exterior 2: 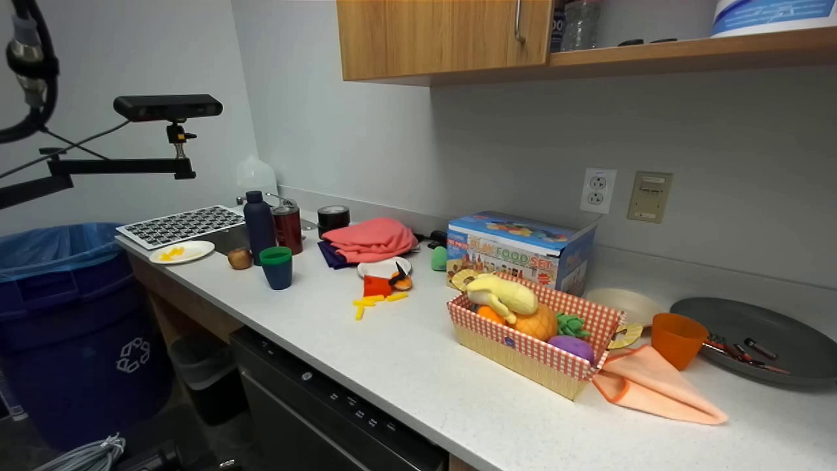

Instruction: Close the open upper cabinet

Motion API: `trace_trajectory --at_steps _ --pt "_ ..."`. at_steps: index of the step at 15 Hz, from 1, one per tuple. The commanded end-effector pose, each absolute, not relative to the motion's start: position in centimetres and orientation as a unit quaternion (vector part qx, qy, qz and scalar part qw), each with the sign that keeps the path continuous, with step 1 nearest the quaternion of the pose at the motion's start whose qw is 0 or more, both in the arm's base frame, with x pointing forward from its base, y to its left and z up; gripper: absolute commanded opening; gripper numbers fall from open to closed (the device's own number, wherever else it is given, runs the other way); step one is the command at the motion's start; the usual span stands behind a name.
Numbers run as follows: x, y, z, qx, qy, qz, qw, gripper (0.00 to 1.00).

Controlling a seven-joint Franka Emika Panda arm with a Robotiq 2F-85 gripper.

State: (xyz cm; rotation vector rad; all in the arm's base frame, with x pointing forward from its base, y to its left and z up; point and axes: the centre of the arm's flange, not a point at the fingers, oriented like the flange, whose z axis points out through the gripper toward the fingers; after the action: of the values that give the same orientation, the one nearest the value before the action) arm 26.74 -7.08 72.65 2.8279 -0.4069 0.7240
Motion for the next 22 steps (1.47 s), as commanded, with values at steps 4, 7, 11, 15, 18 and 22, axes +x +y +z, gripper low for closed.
trace_trajectory --at_steps 4,7,11,15,18,22 --pt "26.8 -7.3 72.7 0.955 -0.140 0.246 0.091 1.00" --pt "26.2 -7.3 73.4 0.953 -0.140 0.251 0.093 1.00" --pt "24.7 -7.5 75.1 0.950 -0.142 0.265 0.089 1.00" --pt "23.8 -8.1 76.2 0.944 -0.154 0.279 0.083 1.00" --pt "24.5 -8.0 75.7 0.944 -0.150 0.280 0.088 1.00" --pt "24.4 -8.3 75.8 0.944 -0.153 0.280 0.085 1.00"
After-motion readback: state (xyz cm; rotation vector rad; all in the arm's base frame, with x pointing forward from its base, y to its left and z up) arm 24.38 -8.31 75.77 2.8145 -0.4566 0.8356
